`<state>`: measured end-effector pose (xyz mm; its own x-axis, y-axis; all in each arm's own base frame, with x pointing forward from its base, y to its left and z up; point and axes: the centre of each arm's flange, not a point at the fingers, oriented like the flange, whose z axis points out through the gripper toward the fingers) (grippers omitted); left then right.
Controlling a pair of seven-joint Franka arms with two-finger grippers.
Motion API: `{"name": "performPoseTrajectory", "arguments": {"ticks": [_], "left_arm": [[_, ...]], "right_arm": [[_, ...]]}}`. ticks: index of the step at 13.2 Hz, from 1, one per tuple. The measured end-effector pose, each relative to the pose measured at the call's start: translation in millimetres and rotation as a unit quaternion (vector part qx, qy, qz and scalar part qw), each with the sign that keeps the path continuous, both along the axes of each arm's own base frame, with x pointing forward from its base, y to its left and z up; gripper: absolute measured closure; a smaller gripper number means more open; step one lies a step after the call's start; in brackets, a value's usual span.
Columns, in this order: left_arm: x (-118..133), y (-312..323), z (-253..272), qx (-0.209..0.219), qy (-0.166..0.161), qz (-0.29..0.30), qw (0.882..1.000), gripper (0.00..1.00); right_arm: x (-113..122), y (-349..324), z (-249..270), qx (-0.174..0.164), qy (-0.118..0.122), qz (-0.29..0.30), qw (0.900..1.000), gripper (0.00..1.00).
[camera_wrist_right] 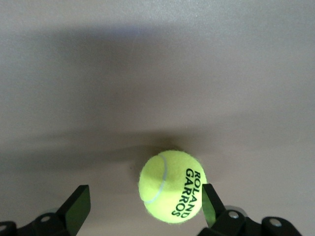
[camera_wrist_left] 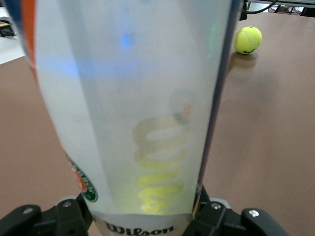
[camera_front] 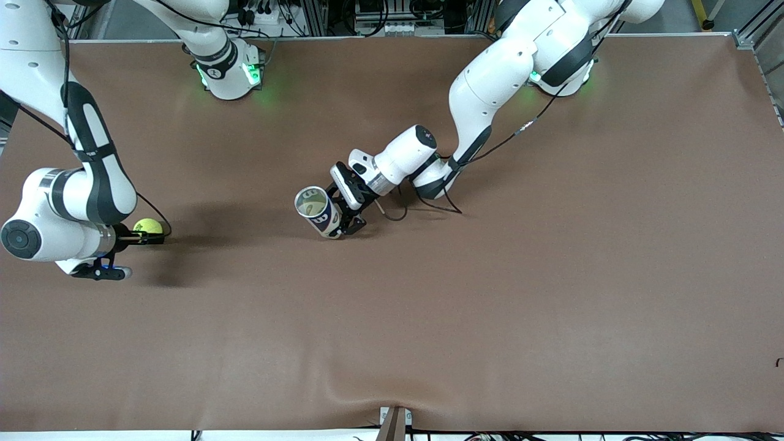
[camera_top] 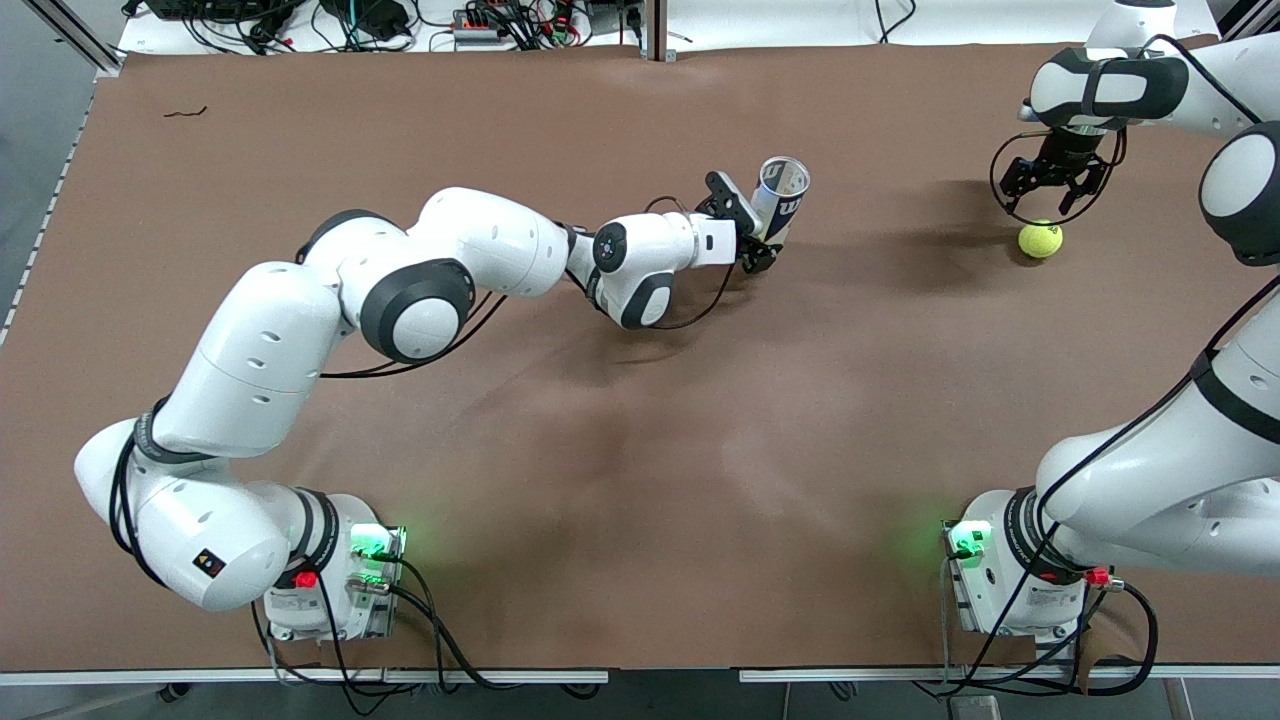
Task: Insert tennis ball vertically with right arm
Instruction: 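Grasp the second tennis ball with the right gripper and lift it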
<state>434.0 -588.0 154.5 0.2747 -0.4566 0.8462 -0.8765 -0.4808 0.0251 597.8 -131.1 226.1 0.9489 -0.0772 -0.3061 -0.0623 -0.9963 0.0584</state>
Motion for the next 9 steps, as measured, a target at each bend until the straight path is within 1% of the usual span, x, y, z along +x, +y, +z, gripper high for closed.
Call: {"name": "performPoseTrajectory", "arguments": {"ticks": [3, 5, 8, 9], "left_arm": [[0.0, 0.0, 0.0, 0.000, 0.000, 0.000, 1.000, 0.23], [0.0, 0.1, 0.0, 0.000, 0.000, 0.000, 1.000, 0.23], [0.1, 0.1, -0.1, 0.000, 0.000, 0.000, 1.000, 0.23], [0.1, 0.1, -0.1, 0.000, 0.000, 0.000, 1.000, 0.23]], "right_arm": [[-9.2, -14.4, -7.1, -0.003, 0.006, -0.004, 1.000, 0.00], [-16.0, -18.9, -17.1, -0.002, -0.002, -0.006, 1.000, 0.00], [-27.1, -18.3, -30.6, 0.000, 0.002, -0.006, 1.000, 0.00], [-28.5, -17.2, -33.0, 0.001, 0.001, -0.005, 1.000, 0.09]]}}
